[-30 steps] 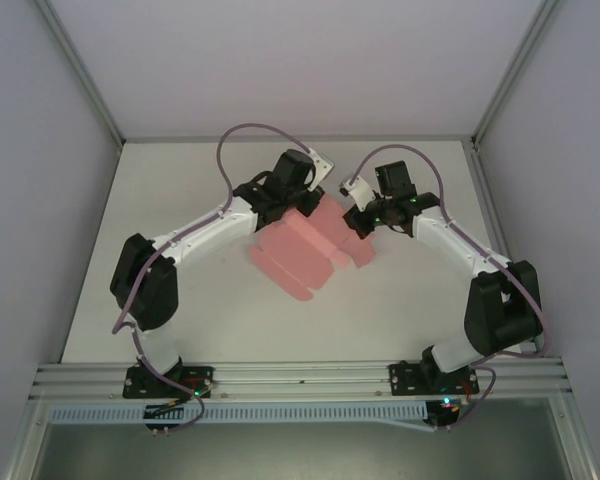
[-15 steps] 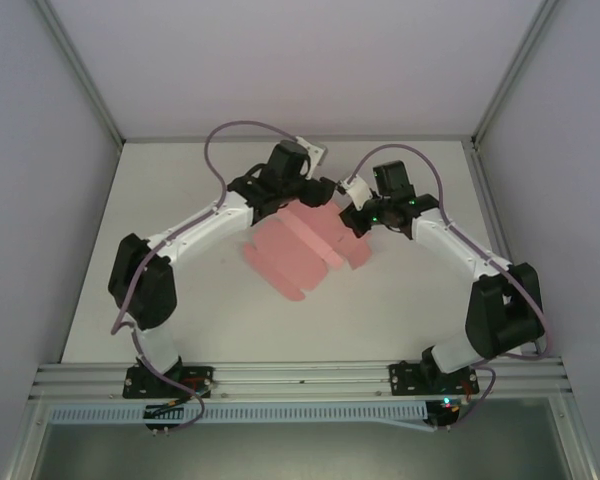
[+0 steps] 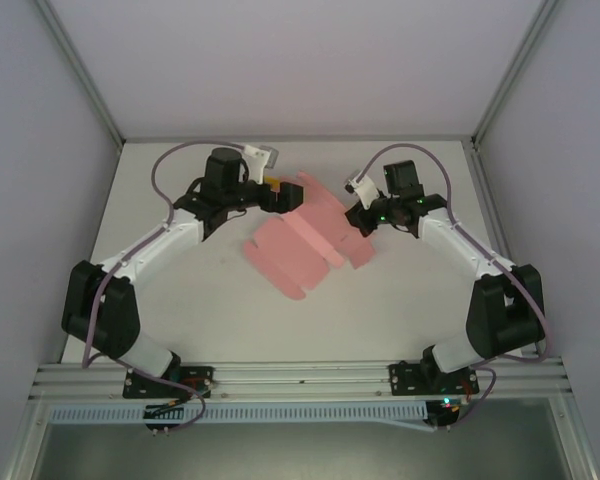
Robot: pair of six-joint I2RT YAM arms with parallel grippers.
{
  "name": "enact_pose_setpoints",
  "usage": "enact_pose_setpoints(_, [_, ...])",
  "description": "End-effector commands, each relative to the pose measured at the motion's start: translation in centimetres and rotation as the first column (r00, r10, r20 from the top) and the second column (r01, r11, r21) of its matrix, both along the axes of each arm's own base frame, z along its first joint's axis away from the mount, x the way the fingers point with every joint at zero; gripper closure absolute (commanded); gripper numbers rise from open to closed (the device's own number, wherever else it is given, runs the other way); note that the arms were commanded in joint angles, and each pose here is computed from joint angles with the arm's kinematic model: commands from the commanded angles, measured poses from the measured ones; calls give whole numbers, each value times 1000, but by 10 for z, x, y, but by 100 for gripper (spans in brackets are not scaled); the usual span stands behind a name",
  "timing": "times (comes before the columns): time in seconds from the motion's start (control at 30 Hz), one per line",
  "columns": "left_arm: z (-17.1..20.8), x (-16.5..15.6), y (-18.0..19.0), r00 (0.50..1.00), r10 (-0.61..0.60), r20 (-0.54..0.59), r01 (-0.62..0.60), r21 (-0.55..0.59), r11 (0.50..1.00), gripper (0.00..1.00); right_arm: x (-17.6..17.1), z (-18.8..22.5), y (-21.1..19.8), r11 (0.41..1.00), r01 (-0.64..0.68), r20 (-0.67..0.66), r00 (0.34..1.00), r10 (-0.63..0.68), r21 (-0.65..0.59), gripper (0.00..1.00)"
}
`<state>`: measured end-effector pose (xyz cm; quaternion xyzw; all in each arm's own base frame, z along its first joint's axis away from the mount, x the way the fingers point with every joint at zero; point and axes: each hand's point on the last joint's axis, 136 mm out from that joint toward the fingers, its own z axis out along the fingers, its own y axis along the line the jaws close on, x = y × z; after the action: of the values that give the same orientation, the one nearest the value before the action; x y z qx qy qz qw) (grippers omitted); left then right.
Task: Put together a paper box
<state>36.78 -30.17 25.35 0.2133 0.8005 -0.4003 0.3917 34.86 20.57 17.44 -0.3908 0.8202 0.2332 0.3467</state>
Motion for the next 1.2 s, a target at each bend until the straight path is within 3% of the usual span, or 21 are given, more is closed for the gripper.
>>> enact_pose_setpoints(0.0, [3,5,-16,996,-85,-18,84,-81,993,1,-7,14,13,993,-98,40,995,96,60,100])
enact_pose_setpoints(0.13, [-6,24,-3,997,-70,-10,69,-87,994,0,-27,23,22,967,-237,89,969,229,92,100])
enact_pose_setpoints(0.37, [3,1,-25,947,-311,75,320,-166,933,1,-50,36,33,906,-396,186,911,367,150,100])
enact_pose_setpoints(0.57, [7,-15,-25,923,-366,121,382,-158,910,3,-26,29,25,953,-286,149,951,269,104,100])
enact_pose_setpoints(0.73, [-1,-5,-10,963,-251,101,254,-28,967,3,-13,17,10,981,-190,118,976,184,45,100])
enact_pose_setpoints(0.83, [-4,-6,-7,970,-221,100,219,38,975,4,-12,17,9,983,-174,97,981,168,55,100])
enact_pose_setpoints(1.17, [8,-20,-26,953,-252,167,236,109,966,20,-8,16,6,988,-146,79,987,141,56,100])
